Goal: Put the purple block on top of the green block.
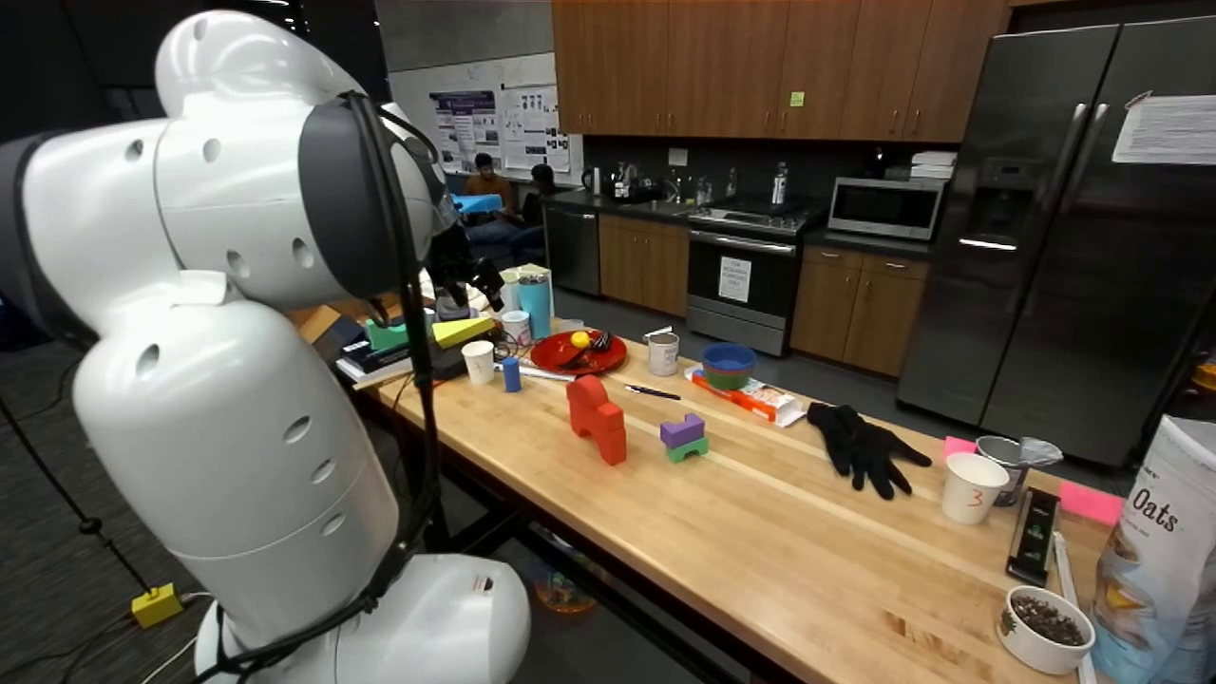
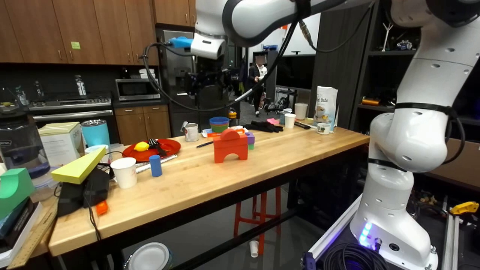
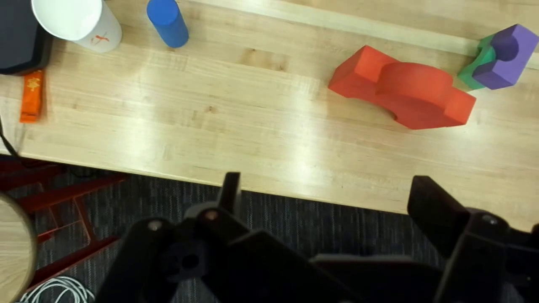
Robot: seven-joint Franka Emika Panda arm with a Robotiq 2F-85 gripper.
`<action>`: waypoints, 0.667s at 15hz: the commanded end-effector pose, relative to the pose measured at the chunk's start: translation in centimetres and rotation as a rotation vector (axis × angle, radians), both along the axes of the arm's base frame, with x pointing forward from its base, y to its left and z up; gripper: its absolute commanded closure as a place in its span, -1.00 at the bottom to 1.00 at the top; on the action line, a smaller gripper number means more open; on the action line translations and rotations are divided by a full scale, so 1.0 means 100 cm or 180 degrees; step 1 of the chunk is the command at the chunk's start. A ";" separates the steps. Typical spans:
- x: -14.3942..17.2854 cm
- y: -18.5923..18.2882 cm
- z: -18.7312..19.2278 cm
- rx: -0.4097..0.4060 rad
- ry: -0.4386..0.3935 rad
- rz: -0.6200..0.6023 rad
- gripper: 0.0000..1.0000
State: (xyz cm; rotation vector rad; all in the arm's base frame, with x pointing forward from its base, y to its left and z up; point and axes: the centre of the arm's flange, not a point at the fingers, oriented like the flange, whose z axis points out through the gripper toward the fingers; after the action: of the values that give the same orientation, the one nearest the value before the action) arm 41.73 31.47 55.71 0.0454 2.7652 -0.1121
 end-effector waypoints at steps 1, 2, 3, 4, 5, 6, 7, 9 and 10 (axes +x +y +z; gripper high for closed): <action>0.000 -0.001 0.001 0.0002 -0.0003 -0.0004 -1.00; 0.007 -0.001 -0.002 0.0029 0.0065 0.0038 -1.00; 0.011 0.006 -0.007 0.0015 0.0124 0.0105 -1.00; 0.014 0.014 -0.012 -0.0007 0.0158 0.0142 -1.00; 0.014 0.023 -0.018 -0.0043 0.0210 0.0163 -1.00; 0.011 0.038 -0.023 -0.0117 0.0243 0.0246 -1.00; 0.008 0.048 -0.028 -0.0172 0.0262 0.0284 -1.00; -0.005 0.072 -0.035 -0.0272 0.0303 0.0353 -1.00; -0.012 0.083 -0.038 -0.0323 0.0316 0.0405 -1.00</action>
State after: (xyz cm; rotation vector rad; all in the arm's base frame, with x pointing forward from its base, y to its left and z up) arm 41.21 36.69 51.69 -0.1179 2.8463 -0.1728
